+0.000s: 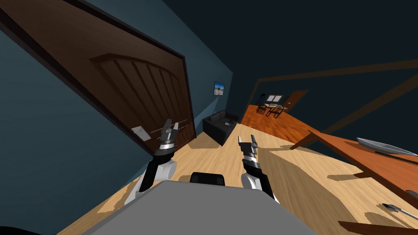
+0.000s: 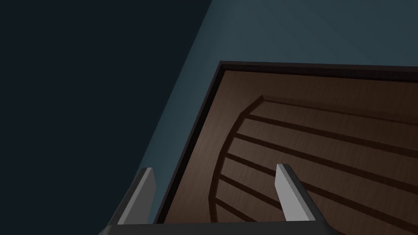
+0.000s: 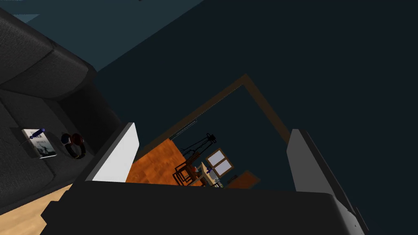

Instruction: Pull the door open

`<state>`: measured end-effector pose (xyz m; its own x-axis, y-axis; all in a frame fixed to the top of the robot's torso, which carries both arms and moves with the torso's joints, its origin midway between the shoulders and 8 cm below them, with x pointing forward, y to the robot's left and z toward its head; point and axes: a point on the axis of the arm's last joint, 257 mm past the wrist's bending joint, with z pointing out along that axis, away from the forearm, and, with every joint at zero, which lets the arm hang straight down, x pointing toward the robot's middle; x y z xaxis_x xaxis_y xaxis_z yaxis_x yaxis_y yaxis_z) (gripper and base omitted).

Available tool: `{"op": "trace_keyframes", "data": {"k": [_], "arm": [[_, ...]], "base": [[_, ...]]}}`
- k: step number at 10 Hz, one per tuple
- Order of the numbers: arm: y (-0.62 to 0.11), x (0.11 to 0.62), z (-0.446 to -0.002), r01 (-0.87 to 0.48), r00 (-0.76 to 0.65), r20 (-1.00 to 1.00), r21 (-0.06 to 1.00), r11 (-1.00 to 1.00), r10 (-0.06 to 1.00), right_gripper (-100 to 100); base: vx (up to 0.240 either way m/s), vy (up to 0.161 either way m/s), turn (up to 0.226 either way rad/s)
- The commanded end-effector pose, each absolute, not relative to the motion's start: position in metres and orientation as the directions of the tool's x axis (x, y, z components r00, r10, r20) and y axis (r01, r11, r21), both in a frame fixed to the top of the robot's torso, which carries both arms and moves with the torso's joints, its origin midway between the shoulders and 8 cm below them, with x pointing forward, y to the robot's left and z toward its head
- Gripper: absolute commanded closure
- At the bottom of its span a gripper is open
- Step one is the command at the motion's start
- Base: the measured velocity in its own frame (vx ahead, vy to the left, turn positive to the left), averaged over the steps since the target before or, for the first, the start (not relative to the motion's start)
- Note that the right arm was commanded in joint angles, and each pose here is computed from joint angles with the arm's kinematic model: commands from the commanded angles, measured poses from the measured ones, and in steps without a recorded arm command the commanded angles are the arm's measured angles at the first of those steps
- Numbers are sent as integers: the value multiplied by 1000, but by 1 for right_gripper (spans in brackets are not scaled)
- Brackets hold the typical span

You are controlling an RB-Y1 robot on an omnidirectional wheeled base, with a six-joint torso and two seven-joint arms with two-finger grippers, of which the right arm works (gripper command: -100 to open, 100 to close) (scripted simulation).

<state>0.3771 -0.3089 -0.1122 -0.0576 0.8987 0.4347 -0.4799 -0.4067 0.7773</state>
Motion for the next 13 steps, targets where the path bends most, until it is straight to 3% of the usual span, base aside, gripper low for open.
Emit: {"op": "trace_keyframes", "data": {"k": [1, 13], "arm": [[-313, 378, -121, -467, -60, 469, 767, -441, 881, -100], [-345, 375, -195, -385, -25, 711, 641, -663, 702, -100]], "base": [[-14, -65, -273], [-5, -47, -303]]}}
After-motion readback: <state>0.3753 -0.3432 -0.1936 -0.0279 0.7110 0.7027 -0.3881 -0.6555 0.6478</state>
